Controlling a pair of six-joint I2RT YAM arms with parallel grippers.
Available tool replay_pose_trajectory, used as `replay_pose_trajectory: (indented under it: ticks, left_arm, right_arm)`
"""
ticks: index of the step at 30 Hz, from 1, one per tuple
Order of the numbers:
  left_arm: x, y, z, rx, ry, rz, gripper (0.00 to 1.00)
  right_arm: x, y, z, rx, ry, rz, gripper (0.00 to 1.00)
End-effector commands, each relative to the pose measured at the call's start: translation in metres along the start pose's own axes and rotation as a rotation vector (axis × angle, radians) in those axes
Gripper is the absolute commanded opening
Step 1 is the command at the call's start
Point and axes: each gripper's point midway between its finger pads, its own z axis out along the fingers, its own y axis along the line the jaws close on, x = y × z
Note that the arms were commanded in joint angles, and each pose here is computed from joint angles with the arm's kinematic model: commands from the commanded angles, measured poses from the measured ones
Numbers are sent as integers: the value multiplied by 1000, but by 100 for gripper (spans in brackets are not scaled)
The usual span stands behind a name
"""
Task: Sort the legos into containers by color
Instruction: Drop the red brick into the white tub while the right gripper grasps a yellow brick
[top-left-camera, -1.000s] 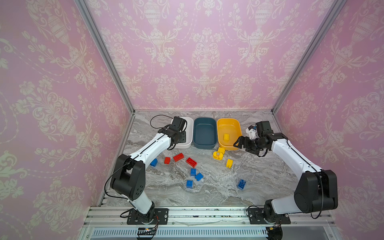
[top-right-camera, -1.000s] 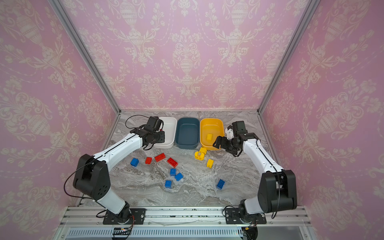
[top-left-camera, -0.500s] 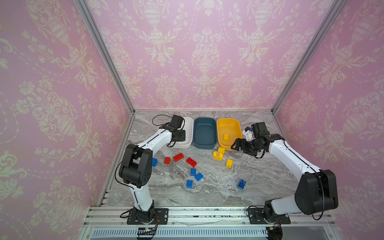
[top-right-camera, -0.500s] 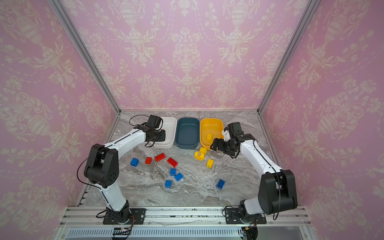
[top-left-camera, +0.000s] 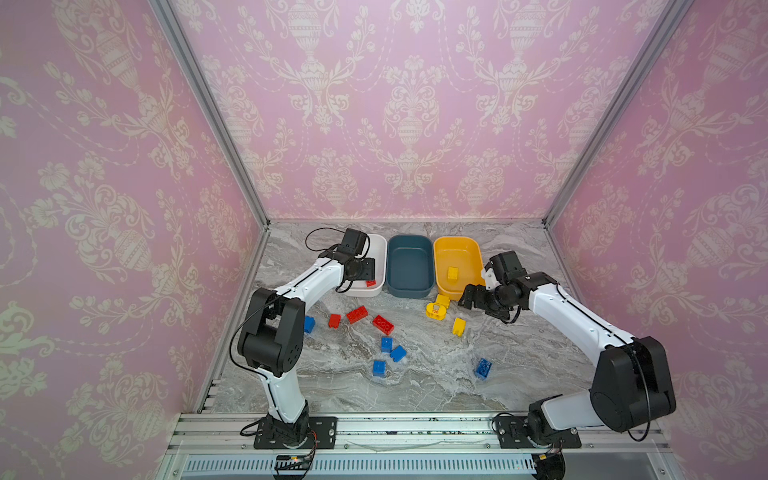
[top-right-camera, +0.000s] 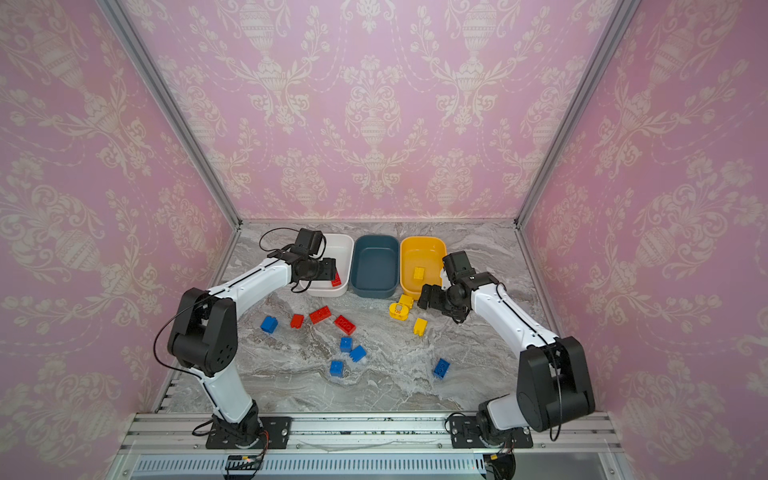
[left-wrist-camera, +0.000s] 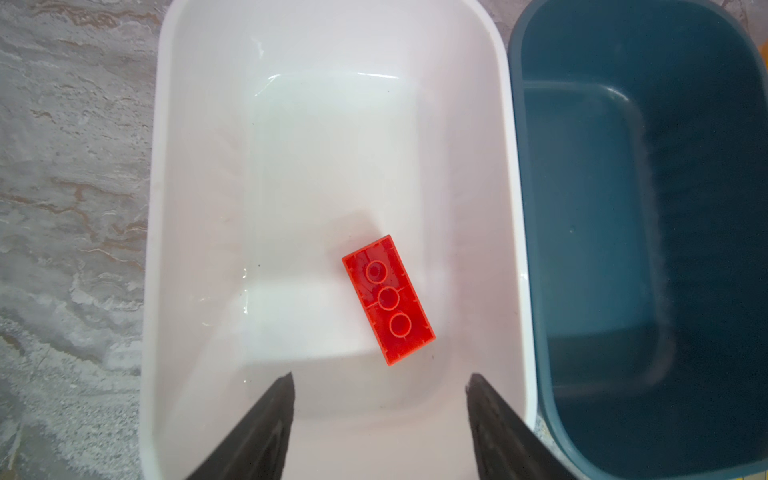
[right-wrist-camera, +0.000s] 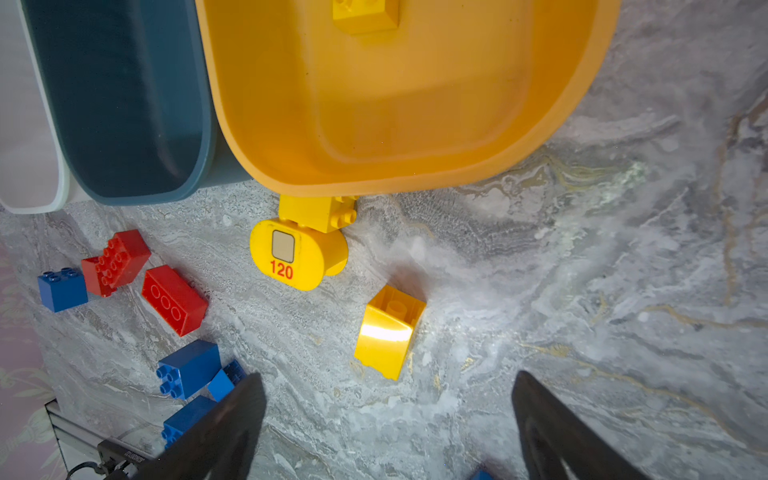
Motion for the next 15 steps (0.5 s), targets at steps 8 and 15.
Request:
replay_pose_trajectory:
  ticks: [8, 15]
  left_arm:
    - [7, -4, -34, 152, -83, -125, 76]
    - [18, 1, -58, 191, -135, -171, 83]
  right_arm:
    - [13, 0, 8, 136, -37, 41, 92]
    - [23, 2, 24, 187, -44, 105, 83]
